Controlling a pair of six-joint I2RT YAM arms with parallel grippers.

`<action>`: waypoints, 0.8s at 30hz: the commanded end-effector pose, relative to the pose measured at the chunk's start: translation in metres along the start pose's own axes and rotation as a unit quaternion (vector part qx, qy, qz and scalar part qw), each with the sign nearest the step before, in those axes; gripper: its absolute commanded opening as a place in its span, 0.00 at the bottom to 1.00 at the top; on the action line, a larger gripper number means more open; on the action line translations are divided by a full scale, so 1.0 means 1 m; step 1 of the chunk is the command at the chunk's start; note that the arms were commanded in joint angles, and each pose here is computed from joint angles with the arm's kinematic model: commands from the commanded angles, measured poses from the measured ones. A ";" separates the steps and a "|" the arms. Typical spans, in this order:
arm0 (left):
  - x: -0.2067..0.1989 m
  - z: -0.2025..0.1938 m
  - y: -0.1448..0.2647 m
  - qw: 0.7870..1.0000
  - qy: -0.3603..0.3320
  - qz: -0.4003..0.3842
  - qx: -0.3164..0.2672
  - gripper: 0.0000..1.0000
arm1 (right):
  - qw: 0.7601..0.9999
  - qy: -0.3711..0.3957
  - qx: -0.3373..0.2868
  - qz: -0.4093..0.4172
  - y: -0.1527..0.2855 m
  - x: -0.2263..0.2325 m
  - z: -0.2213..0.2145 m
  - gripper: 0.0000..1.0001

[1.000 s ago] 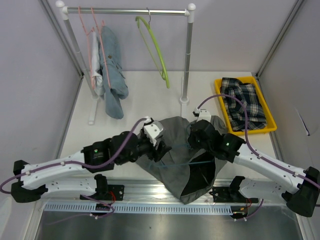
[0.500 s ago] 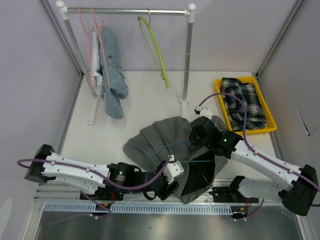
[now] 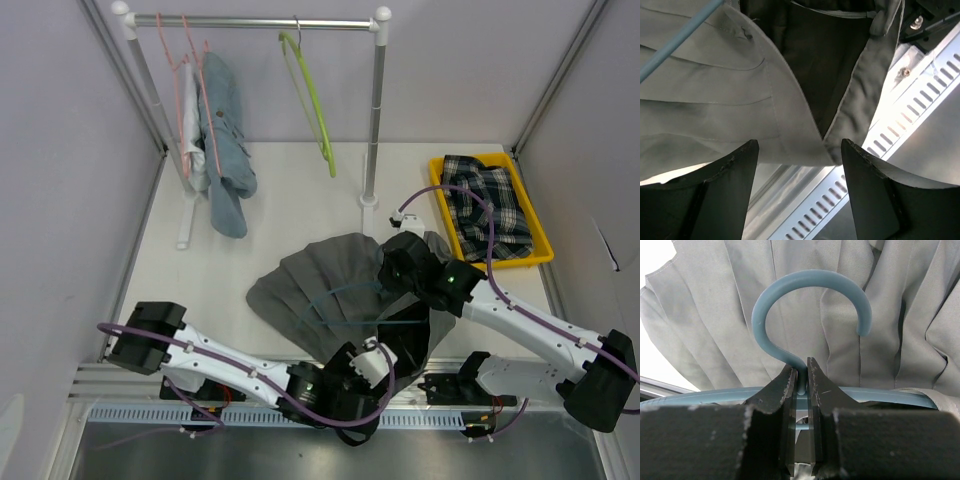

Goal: Place the skirt on the hanger

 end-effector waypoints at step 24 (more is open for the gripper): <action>0.019 -0.043 -0.016 0.993 0.050 0.079 0.076 0.19 | 0.999 -0.024 -0.036 0.029 0.010 0.006 0.018 0.00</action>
Point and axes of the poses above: each gripper's point midway between its finger pads, its own y axis back along the fingers, its own x axis along the line the jaws close on, z = x × y, the point moved 3 cm from there along y, back along the fingers, and after that the axes turned 6 degrees about -y, right-handed, at the moved point
